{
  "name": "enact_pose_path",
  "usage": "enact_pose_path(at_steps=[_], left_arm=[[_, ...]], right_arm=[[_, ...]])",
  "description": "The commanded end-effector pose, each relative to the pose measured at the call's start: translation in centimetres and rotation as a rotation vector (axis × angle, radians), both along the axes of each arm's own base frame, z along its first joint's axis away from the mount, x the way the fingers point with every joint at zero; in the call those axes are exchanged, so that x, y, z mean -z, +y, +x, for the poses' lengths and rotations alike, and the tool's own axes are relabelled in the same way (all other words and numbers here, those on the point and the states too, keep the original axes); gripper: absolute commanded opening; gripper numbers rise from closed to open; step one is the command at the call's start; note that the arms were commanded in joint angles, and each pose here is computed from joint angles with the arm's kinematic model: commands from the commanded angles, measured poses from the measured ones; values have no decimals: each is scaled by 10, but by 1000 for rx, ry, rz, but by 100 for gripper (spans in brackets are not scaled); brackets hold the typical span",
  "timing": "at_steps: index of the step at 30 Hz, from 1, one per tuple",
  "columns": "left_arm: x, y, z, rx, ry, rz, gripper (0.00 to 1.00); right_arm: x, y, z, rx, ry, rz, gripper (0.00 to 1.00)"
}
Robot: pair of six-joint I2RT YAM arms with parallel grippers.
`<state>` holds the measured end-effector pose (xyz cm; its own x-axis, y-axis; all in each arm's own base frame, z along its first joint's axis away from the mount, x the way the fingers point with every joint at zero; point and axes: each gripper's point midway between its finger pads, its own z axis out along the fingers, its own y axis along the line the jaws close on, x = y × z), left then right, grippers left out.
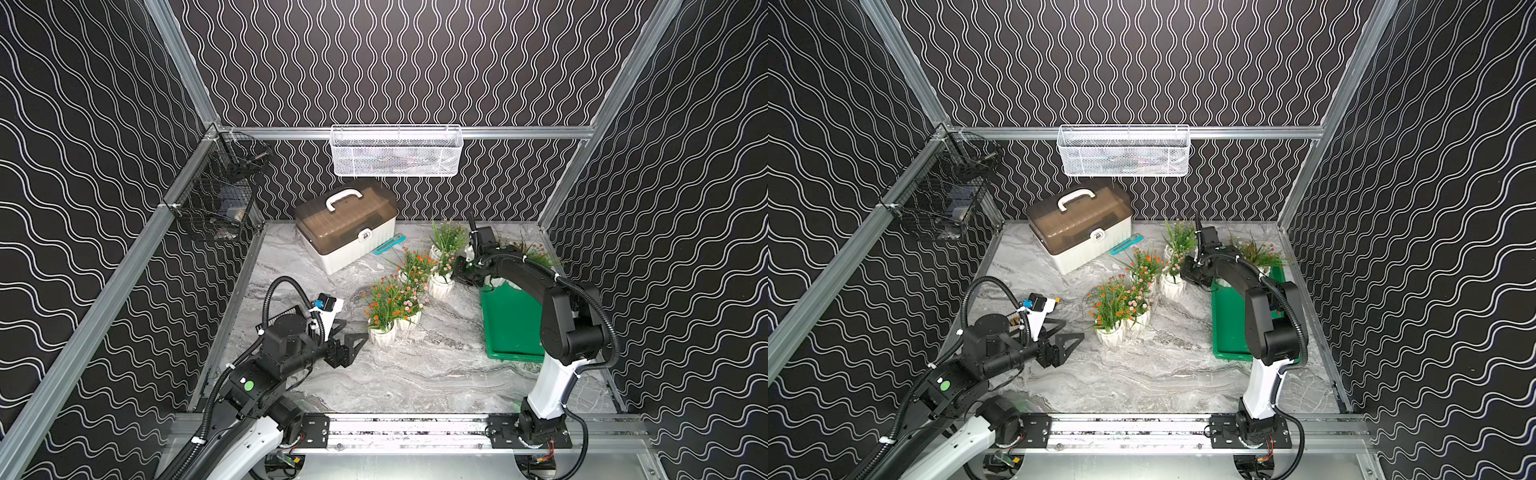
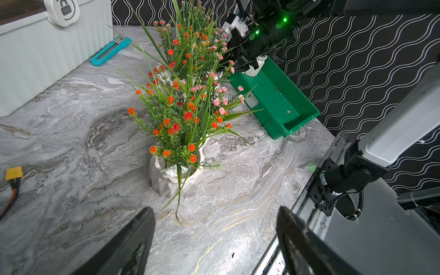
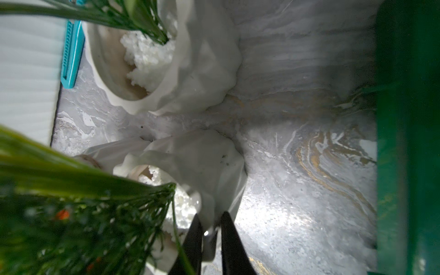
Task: Put the potted gypsophila into the storage box
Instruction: Pick up the baby's breath potted plant from the center of the board.
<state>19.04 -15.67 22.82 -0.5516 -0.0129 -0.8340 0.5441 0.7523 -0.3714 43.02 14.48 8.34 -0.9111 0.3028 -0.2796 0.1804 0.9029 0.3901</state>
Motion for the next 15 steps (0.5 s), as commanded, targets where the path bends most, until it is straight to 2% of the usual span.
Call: enact_pose_path(at_steps=[1, 11, 15], left_arm=[[-5, -1, 1, 12, -26, -1, 83], [-7, -1, 0, 13, -32, -7, 83], [-7, -1, 0, 16, -33, -6, 83]], right_arm=[[11, -8, -14, -1, 69, -54, 12], [-6, -5, -15, -2, 29, -40, 1], [-15, -3, -16, 2, 8, -21, 0]])
